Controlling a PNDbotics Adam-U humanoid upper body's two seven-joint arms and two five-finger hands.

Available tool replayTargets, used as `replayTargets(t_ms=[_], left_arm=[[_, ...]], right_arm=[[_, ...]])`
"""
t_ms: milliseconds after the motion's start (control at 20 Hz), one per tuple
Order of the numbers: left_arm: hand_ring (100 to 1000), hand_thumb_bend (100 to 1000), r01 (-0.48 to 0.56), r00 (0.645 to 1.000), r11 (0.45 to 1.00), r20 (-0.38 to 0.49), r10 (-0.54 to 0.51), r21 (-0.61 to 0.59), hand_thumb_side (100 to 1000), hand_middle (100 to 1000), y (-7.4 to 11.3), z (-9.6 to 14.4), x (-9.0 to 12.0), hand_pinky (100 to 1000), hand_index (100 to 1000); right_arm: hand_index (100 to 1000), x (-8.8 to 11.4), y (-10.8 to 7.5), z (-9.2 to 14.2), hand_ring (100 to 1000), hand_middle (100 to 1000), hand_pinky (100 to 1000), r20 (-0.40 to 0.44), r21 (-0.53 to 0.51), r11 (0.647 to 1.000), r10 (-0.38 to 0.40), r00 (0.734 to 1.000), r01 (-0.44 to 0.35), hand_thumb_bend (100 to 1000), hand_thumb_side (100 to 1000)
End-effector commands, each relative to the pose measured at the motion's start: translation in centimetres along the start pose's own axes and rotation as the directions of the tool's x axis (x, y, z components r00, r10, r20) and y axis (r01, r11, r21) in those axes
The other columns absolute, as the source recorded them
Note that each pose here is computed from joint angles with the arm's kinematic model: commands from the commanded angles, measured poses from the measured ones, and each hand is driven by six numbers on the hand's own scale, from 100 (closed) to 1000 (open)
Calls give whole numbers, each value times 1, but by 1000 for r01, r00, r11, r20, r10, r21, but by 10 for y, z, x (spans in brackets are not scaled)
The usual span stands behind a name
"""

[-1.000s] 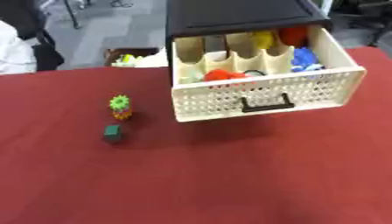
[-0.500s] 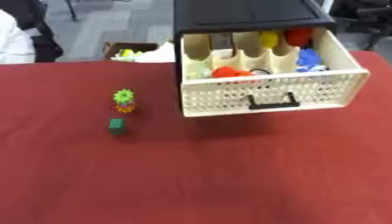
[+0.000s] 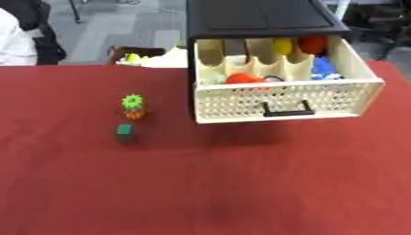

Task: Pick up objects from table and place into drawer.

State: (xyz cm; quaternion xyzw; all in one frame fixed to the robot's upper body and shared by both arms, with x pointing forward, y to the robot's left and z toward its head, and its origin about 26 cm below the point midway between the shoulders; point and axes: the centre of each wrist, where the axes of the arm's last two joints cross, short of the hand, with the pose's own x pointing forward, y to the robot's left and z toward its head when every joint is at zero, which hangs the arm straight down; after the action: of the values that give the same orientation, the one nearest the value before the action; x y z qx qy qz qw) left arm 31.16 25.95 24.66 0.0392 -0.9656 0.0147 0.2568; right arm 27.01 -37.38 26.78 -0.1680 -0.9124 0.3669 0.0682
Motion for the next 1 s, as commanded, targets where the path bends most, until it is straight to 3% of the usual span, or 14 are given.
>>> replayTargets(t_ms=[50,300,550,1000], left_arm=[[612,100,-20,1000,1000,-14,20,22,913,607,-1,2,3,593,819],[609,100,-53,994,998,-96,57,41,939,606,-4,12,-2,595,814],[608,100,-65,990,996,-119,72,63,951,604,-3,16,-4,594,813],[603,100,-93,982,992,-156,105,80,979,598,-7,20,-6,594,805]], right_arm=[[750,4,-15,-14,629,589,514,82,225,967,105,991,-121,100,1000],[739,5,-19,-21,586,562,427,140,454,871,139,980,-188,100,1000],[733,6,-22,-26,527,563,389,157,612,766,123,980,-194,100,1000],[767,6,-10,-25,570,598,412,128,844,519,47,991,-134,100,1000]])
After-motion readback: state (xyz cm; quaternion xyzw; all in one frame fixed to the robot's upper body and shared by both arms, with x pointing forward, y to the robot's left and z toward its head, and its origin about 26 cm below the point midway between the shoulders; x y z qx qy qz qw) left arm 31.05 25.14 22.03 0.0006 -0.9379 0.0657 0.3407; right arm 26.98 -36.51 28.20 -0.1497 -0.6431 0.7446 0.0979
